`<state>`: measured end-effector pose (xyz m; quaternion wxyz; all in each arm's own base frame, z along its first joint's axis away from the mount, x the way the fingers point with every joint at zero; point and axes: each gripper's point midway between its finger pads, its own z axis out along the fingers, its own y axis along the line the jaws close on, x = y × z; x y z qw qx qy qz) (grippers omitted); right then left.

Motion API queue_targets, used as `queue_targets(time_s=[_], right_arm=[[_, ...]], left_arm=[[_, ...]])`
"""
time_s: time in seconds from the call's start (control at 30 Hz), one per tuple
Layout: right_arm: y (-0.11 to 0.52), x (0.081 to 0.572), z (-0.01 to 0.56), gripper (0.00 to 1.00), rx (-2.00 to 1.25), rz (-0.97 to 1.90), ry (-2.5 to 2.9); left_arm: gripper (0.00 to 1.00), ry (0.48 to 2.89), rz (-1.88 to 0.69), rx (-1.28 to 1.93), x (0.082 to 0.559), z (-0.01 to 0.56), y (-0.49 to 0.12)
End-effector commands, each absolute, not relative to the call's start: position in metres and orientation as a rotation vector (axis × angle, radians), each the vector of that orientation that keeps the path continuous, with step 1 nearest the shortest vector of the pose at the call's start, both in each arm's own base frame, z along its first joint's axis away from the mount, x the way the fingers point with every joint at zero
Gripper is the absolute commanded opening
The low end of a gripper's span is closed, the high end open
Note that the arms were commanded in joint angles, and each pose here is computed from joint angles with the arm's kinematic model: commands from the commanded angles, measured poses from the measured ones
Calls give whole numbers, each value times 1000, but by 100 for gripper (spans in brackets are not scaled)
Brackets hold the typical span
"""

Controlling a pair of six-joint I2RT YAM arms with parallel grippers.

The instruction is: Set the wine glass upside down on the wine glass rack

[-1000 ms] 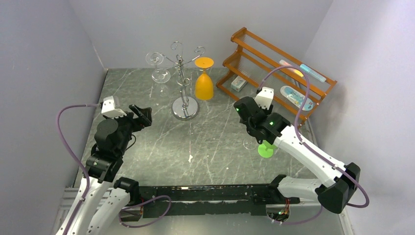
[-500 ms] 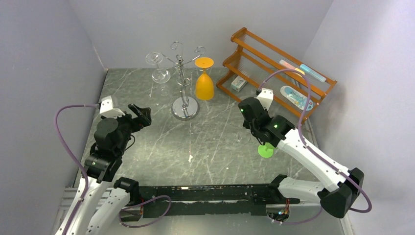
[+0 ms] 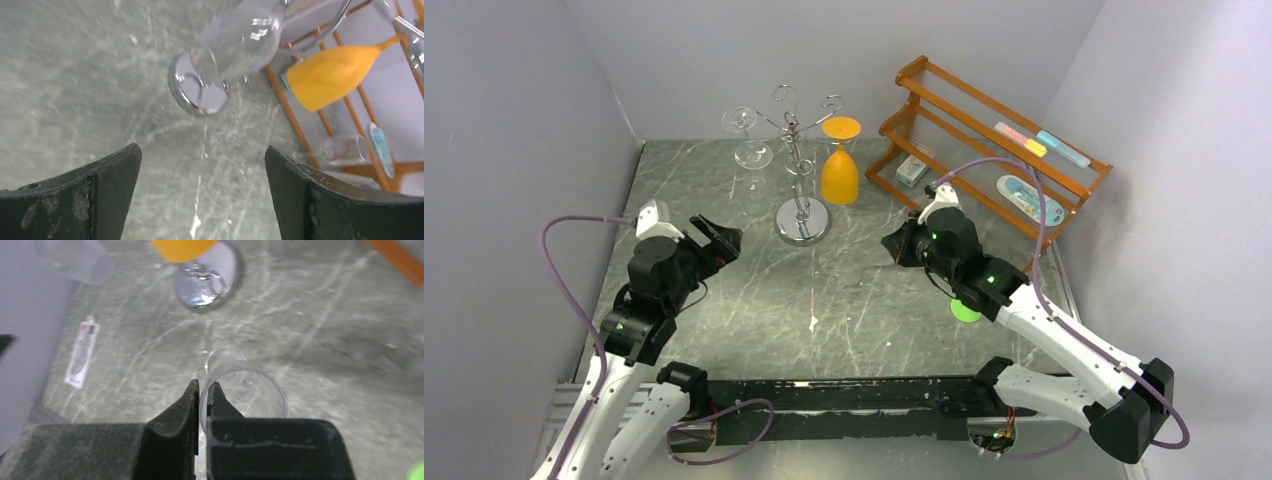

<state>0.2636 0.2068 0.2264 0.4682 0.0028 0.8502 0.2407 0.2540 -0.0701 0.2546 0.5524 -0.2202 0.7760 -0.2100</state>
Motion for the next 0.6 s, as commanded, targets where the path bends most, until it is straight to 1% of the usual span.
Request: queue_targets(time_s=[0.0, 0.1, 0.2, 0.27, 0.43, 0.57], right_arm=[[255, 261, 285, 0, -150, 936, 1784], [271, 252, 298, 0, -211, 1017, 1675], [290, 240, 303, 0, -292, 1041, 1610], [302, 234, 300, 0, -341, 1024, 1586], [319, 228, 298, 0, -386, 982, 1535], [324, 226, 300, 0, -398, 992, 1493]], left_arm=[[97, 1938, -813, -666, 237, 216, -109], [95, 1927, -1022, -749, 230, 204, -130], [96, 1869, -1170, -764, 229, 203, -142], [96, 1849, -1191, -732, 232, 205, -145], [96, 1963, -1254, -717, 233, 198, -163], [93, 2006, -1307, -761, 234, 193, -171]])
